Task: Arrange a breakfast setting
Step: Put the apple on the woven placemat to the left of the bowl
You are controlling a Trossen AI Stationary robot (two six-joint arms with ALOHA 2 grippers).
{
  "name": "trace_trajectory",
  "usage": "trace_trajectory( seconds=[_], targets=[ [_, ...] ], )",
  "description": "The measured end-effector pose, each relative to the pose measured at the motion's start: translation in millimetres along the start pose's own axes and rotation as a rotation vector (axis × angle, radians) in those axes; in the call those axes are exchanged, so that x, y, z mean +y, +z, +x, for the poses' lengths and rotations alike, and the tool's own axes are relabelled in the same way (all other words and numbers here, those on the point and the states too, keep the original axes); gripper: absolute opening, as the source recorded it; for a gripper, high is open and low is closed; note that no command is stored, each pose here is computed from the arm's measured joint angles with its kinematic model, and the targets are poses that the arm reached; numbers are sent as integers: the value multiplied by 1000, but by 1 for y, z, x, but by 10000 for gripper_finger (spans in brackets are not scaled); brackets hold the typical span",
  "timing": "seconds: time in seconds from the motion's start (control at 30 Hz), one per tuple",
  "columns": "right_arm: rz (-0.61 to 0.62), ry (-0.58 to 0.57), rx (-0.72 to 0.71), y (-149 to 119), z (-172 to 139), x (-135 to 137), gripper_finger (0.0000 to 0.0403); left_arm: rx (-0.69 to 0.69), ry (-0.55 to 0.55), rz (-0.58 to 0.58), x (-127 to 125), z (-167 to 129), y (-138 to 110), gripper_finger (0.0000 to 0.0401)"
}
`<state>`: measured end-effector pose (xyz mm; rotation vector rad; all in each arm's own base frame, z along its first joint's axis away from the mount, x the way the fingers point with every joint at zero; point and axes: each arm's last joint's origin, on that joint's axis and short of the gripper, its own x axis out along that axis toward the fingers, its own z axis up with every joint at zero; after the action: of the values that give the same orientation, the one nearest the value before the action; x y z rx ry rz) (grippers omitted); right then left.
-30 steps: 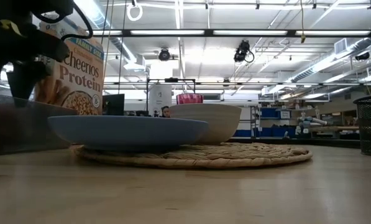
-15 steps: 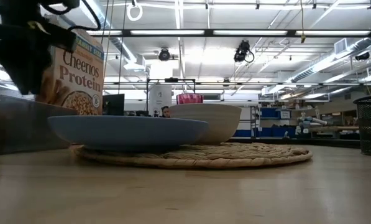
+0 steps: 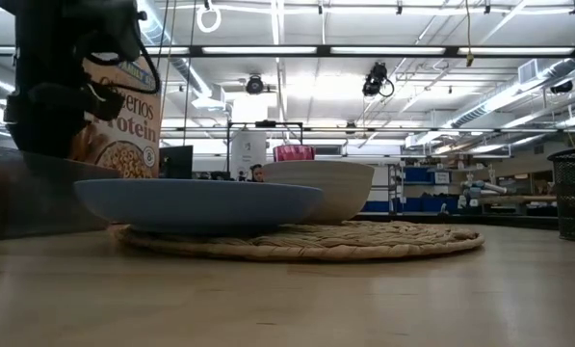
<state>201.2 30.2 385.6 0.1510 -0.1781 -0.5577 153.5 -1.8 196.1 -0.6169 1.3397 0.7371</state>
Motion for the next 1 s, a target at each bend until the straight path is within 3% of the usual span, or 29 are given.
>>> trace_trajectory(
  seconds=[0.47, 1.0],
  targets=[
    [-5, 7, 5, -1, 0, 0, 378, 159, 87, 0, -11, 25, 5, 233],
    [-12, 8, 5, -1, 0, 0, 378, 198, 69, -42, -9, 37, -2, 61]
  ],
)
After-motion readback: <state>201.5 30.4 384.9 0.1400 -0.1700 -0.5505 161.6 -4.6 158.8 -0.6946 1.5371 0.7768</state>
